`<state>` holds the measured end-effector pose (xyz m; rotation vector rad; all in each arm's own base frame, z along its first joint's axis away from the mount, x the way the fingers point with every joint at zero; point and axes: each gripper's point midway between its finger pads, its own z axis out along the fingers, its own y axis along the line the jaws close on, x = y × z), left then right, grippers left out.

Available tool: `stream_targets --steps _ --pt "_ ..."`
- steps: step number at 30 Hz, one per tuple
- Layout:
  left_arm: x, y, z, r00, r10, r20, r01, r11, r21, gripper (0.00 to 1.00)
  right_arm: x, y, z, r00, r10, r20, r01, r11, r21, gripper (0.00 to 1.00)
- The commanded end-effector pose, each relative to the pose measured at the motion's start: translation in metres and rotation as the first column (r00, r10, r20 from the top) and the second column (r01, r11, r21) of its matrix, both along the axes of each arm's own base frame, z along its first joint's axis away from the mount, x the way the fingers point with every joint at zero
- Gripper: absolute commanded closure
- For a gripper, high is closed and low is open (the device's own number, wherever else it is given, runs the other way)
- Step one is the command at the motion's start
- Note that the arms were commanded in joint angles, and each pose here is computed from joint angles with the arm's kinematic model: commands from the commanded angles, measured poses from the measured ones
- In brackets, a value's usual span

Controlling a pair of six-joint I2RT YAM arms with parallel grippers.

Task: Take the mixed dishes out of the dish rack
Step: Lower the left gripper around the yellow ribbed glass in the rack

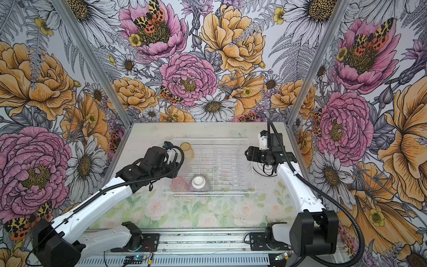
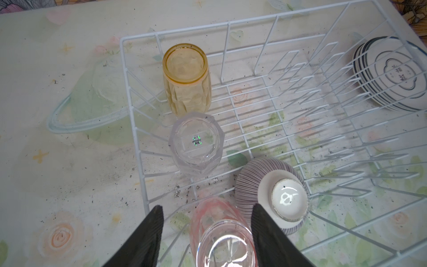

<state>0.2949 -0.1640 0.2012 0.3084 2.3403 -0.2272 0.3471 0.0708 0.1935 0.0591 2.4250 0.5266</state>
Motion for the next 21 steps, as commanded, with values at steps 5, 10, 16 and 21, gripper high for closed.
stream_targets --steps 5,10,16,21 --pt "0.04 -0.023 0.013 0.999 -0.038 0.013 0.038 0.999 0.036 0.11 0.002 0.009 0.008 0.999 0.025 0.045 -0.027 0.999 0.029 0.25" --pt "0.071 -0.026 -0.001 0.999 -0.025 -0.039 0.028 0.997 0.065 0.01 0.003 0.01 0.005 0.999 0.033 0.04 -0.034 0.999 0.032 0.25" --pt "0.099 -0.018 -0.024 0.993 0.007 -0.121 0.005 0.995 0.1 0.01 0.005 0.01 0.005 0.998 0.034 0.044 -0.036 0.999 0.028 0.25" --pt "0.113 -0.022 -0.035 0.988 -0.012 -0.152 0.028 0.994 0.106 0.05 0.007 0.01 0.003 0.999 0.032 0.043 -0.033 0.999 0.028 0.25"
